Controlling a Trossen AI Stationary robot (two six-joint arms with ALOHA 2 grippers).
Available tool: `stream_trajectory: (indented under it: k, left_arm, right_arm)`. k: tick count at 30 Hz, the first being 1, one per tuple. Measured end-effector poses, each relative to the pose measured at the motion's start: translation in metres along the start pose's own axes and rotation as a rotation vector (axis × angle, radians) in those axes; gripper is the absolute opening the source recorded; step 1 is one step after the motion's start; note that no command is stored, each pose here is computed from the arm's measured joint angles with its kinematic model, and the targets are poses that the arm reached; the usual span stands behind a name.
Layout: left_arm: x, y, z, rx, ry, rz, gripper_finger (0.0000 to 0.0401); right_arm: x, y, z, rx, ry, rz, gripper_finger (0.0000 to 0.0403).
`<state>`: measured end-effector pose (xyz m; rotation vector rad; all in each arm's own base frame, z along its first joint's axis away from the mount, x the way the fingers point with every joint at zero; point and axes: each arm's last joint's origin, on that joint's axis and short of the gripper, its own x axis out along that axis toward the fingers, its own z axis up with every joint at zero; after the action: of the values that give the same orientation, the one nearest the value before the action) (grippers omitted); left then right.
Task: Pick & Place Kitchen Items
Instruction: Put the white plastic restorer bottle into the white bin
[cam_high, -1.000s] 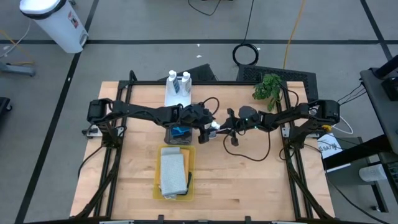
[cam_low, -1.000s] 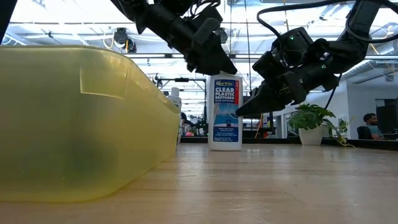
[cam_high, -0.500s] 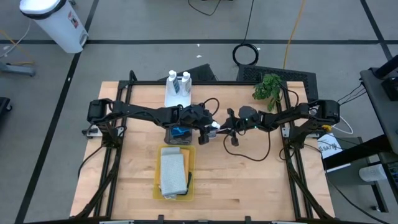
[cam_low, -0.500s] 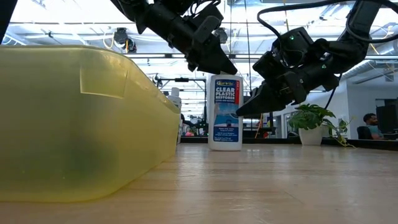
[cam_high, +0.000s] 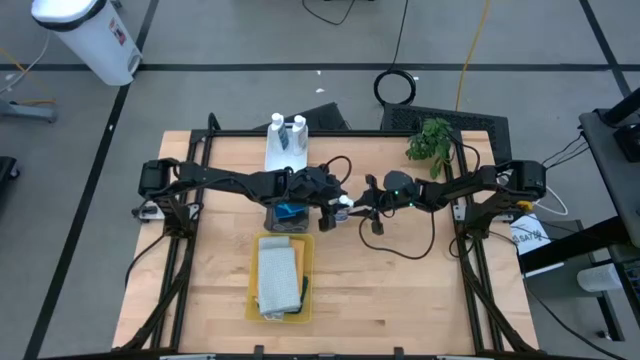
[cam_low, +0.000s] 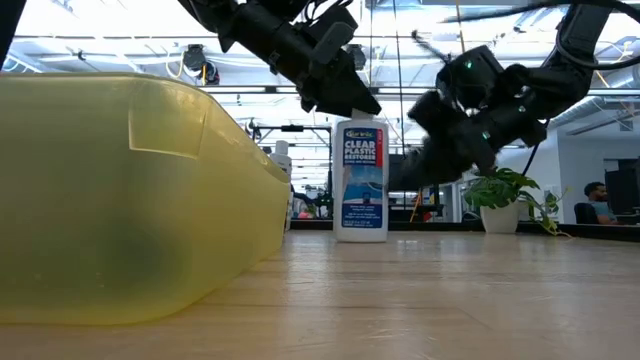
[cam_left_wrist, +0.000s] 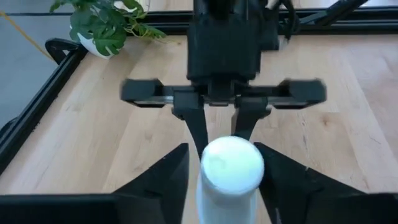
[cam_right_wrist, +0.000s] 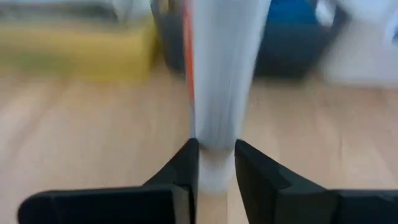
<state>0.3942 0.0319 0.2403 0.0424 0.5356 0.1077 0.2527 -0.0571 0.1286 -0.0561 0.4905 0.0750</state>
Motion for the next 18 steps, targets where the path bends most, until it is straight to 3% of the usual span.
stream_trajectory:
  k: [5,18]
  left_arm:
    - [-0.0001,0.0006,0.007,-0.022,-0.072,0.009,0.0206]
    - [0.0005,0.0007,-0.0016,-0.026,0.014,0.008,0.0213]
  right_arm:
    - [-0.0002,-0.0006,-0.0056,0.01,0.05,-0.046,0.0074]
    - [-0.0002,-0.0011,-0.0048,0.011,0.056,-0.062,0.0075]
